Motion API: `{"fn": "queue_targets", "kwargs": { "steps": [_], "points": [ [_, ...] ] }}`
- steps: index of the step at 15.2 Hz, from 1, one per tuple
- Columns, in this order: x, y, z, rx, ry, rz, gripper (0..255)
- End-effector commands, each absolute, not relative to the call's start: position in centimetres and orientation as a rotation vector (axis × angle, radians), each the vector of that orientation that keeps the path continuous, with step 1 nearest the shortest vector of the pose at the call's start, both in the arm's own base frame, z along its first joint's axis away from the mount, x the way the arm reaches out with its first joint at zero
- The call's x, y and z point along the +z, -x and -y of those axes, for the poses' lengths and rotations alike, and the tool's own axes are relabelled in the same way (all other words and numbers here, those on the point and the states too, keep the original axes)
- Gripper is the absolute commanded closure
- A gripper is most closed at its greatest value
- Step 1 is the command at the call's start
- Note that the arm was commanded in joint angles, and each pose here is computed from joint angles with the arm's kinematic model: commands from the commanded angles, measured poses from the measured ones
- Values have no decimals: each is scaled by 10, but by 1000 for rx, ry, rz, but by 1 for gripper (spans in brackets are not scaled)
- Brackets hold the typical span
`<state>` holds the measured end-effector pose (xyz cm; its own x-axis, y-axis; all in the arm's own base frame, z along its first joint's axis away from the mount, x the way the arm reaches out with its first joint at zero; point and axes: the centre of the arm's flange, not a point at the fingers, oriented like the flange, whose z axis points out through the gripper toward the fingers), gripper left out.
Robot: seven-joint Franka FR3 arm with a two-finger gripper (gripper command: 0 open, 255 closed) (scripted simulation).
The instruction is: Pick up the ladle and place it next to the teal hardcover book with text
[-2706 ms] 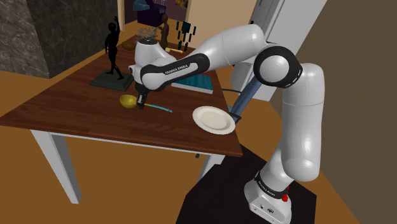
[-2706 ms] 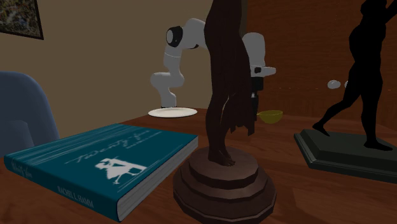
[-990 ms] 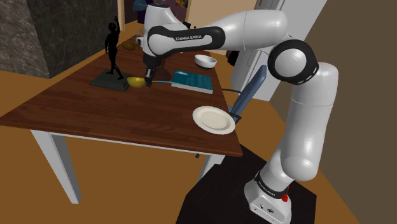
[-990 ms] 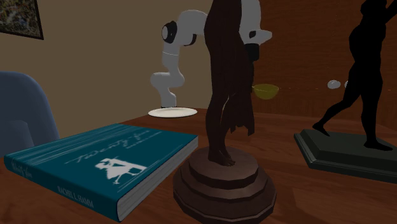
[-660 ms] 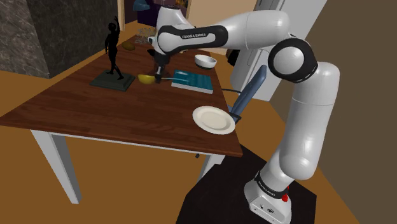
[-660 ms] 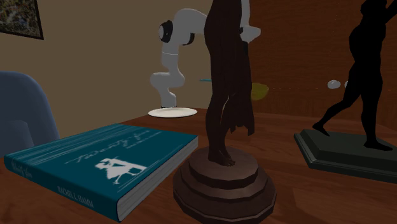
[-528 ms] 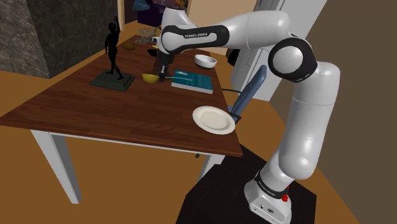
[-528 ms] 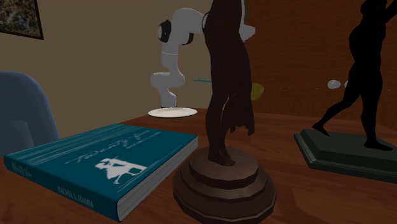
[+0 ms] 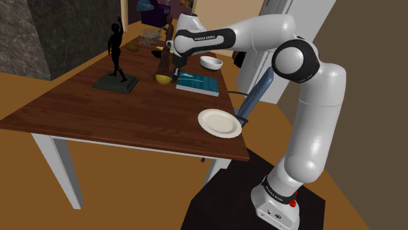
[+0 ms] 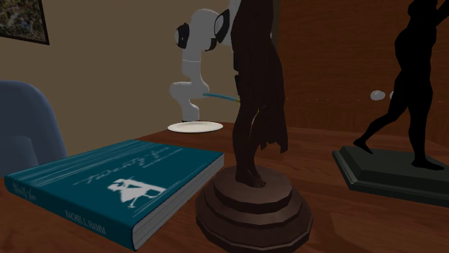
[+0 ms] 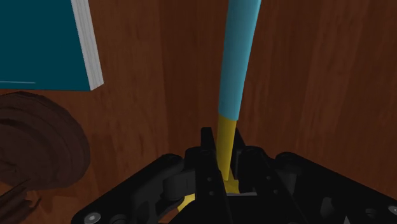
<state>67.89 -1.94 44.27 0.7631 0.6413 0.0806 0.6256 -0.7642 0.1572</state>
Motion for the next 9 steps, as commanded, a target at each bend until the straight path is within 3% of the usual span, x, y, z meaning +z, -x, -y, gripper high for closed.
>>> {"fn": "queue_targets", "kwargs": {
  "steps": [1, 9],
  "points": [
    [432, -678, 20, 197, -2835, -1024, 255],
    [390, -678, 20, 197, -2835, -1024, 255]
  ]
}}
